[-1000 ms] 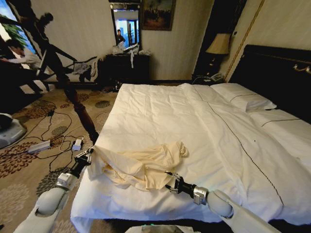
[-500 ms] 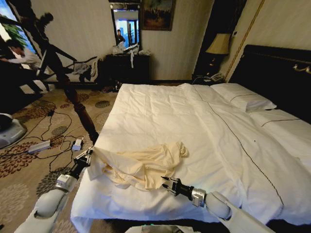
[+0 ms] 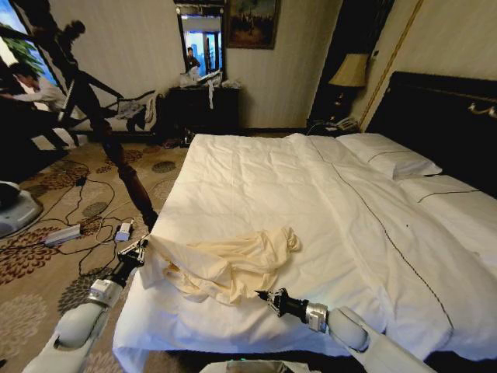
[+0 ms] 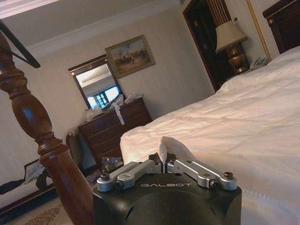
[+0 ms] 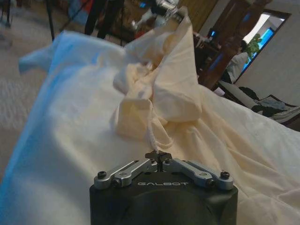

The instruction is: Pick up the clothes from the bed and hang them on the clothes hanger.

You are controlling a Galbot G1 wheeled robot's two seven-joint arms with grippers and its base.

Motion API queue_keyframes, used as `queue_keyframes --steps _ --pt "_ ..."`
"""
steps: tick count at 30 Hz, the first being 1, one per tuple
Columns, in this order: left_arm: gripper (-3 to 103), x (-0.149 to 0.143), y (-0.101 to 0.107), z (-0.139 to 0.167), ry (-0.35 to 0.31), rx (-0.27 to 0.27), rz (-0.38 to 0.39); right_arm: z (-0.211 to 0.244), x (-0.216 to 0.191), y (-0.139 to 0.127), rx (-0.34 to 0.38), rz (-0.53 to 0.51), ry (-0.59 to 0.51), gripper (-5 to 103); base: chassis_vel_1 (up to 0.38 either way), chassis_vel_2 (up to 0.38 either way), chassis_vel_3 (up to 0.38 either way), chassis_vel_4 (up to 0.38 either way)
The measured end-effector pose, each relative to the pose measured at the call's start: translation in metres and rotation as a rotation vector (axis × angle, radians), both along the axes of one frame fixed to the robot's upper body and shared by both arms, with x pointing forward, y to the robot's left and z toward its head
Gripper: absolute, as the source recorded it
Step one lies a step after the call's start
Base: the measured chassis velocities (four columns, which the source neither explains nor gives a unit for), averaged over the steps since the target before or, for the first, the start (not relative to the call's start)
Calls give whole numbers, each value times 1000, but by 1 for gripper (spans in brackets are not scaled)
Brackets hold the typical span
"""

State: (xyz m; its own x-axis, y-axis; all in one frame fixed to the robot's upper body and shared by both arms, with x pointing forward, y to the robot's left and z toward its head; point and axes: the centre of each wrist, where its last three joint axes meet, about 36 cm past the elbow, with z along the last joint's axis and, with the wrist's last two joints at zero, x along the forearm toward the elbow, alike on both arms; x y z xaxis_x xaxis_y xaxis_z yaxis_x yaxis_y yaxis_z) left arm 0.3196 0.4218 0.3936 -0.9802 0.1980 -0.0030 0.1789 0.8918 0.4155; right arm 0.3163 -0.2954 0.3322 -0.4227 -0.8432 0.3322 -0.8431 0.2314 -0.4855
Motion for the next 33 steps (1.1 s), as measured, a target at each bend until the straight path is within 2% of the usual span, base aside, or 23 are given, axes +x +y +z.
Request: queue_keyframes --steps 1,2,4,6,7,8,10,12,13,16,18,20,22,25,27,28,29,30,31,32,33 --pt "0 0 0 1 -2 -4 0 0 0 -1 32 -5 24 0 0 0 0 0" --pt "0 0 0 1 -2 -4 0 0 0 -1 32 -5 24 0 0 0 0 0" --pt "0 0 -2 4 -14 -20 -3 3 -1 -1 111 -16 88 0 0 0 0 0" --pt "0 1 -6 14 -43 -56 -12 16 -3 3 235 -22 174 0 0 0 0 0" --pt "0 1 -6 14 -43 -56 -12 16 -3 3 235 -22 174 0 0 0 0 0" --pt "0 2 -9 24 -74 -93 -21 29 -3 8 349 -21 236 0 0 0 0 0" --pt "0 3 -13 36 -112 -137 -37 51 -2 17 479 -8 289 0 0 0 0 0" --pt "0 7 -20 65 -187 -214 -87 97 -1 30 699 11 360 0 0 0 0 0" --pt "0 7 -20 65 -187 -214 -87 97 -1 30 699 11 360 0 0 0 0 0" --pt "0 13 -26 115 -298 -297 -143 157 3 31 866 9 343 0 0 0 0 0" --pt "0 14 -26 122 -311 -306 -148 164 4 28 874 7 331 0 0 0 0 0" --pt "0 15 -16 157 -368 -340 -153 198 9 15 895 -10 255 0 0 0 0 0" --pt "0 15 -12 165 -380 -341 -148 206 10 11 901 -17 236 0 0 0 0 0" --pt "0 13 10 190 -421 -312 -116 233 9 2 924 -38 162 0 0 0 0 0" --pt "0 8 11 192 -419 -297 -123 239 6 2 931 -35 150 0 0 0 0 0" --pt "0 4 9 193 -416 -287 -139 243 4 3 935 -27 144 0 0 0 0 0" --pt "0 -6 3 195 -413 -263 -185 250 -2 6 939 -3 140 0 0 0 0 0" --pt "0 -6 3 195 -413 -263 -185 250 -2 6 939 -3 140 0 0 0 0 0" --pt "0 -13 -3 199 -419 -246 -229 257 -7 11 941 27 136 0 0 0 0 0" --pt "0 -15 -5 201 -424 -241 -247 261 -9 12 942 39 135 0 0 0 0 0" --pt "0 -23 -15 213 -443 -247 -298 274 -14 17 954 62 129 0 0 0 0 0"
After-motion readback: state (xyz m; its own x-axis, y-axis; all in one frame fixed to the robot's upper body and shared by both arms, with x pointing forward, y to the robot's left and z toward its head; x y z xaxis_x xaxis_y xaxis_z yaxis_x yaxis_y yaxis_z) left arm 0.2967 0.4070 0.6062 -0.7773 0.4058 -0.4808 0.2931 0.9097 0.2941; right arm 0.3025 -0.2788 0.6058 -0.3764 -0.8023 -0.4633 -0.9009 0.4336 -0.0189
